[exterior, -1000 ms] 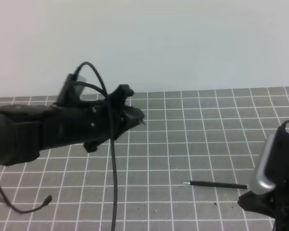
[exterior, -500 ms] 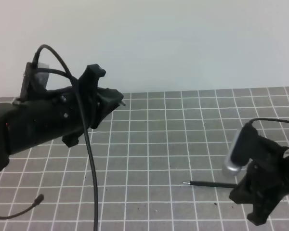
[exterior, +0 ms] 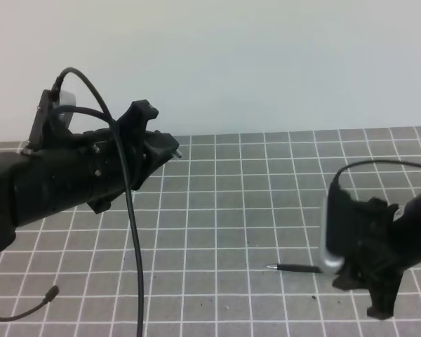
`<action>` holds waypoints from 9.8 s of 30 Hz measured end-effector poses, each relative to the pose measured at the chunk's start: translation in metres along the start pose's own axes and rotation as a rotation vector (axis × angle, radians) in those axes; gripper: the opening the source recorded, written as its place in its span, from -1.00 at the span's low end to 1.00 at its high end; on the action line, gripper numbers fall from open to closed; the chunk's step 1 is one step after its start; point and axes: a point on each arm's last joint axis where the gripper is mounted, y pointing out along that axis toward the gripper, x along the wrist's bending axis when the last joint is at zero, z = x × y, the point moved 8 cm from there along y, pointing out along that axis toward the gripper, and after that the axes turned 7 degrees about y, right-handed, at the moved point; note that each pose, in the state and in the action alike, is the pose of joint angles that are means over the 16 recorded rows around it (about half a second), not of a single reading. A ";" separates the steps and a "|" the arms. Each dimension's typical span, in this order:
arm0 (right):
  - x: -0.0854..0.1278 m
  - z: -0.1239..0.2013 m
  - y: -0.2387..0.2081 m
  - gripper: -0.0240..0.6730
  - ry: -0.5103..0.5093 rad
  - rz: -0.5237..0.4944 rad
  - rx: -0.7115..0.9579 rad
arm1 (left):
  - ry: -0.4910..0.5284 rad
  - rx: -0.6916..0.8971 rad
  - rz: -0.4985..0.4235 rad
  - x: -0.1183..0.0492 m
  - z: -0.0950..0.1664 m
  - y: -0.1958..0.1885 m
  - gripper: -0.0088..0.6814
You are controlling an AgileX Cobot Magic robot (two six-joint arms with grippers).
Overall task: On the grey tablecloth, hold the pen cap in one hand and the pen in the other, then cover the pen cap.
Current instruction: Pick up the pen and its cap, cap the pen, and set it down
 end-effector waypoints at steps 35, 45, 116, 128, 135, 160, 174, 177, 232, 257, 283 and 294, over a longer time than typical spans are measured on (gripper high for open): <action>-0.018 -0.014 0.062 0.03 -0.082 -0.036 0.179 | 0.130 0.042 0.037 -0.006 0.008 0.000 -0.97; -0.015 -0.008 0.077 -0.13 -0.091 -0.054 0.202 | 0.119 0.044 0.043 -0.007 0.008 0.000 -0.97; -0.009 -0.155 -0.122 -0.71 0.607 -0.062 -0.395 | 0.174 -0.108 0.044 -0.047 0.020 -0.032 -0.97; -0.007 -0.155 -0.123 -0.71 0.596 -0.071 -0.394 | 0.138 -0.089 0.061 -0.050 0.023 -0.032 -0.97; -0.006 -0.155 -0.123 -0.71 0.595 -0.077 -0.393 | 0.116 -0.077 0.073 -0.052 0.026 -0.032 -0.97; -0.003 -0.152 -0.122 -0.71 0.604 -0.089 -0.369 | 0.087 -0.050 0.095 -0.055 0.030 -0.032 -0.97; -0.010 -0.156 -0.123 -0.71 0.615 -0.061 -0.404 | 0.160 -0.005 0.138 -0.062 0.039 -0.032 -0.97; -0.012 -0.157 -0.124 -0.71 0.618 -0.055 -0.414 | 0.199 0.006 0.151 -0.064 0.041 -0.033 -0.97; -0.026 -0.161 -0.125 -0.72 0.638 0.021 -0.477 | 0.397 0.195 0.206 -0.062 0.095 -0.010 -0.09; -0.054 -0.097 -0.096 -0.72 0.703 0.071 -0.215 | 0.885 -0.155 0.123 -0.081 0.036 -0.065 -0.42; -0.027 -0.051 0.027 -0.52 0.799 -0.064 -0.021 | 1.272 -0.061 -0.297 0.036 0.037 -0.066 -0.97; -0.023 -0.046 0.027 -0.23 0.771 -0.070 0.017 | 1.231 -0.049 -0.256 0.034 0.043 -0.065 -0.97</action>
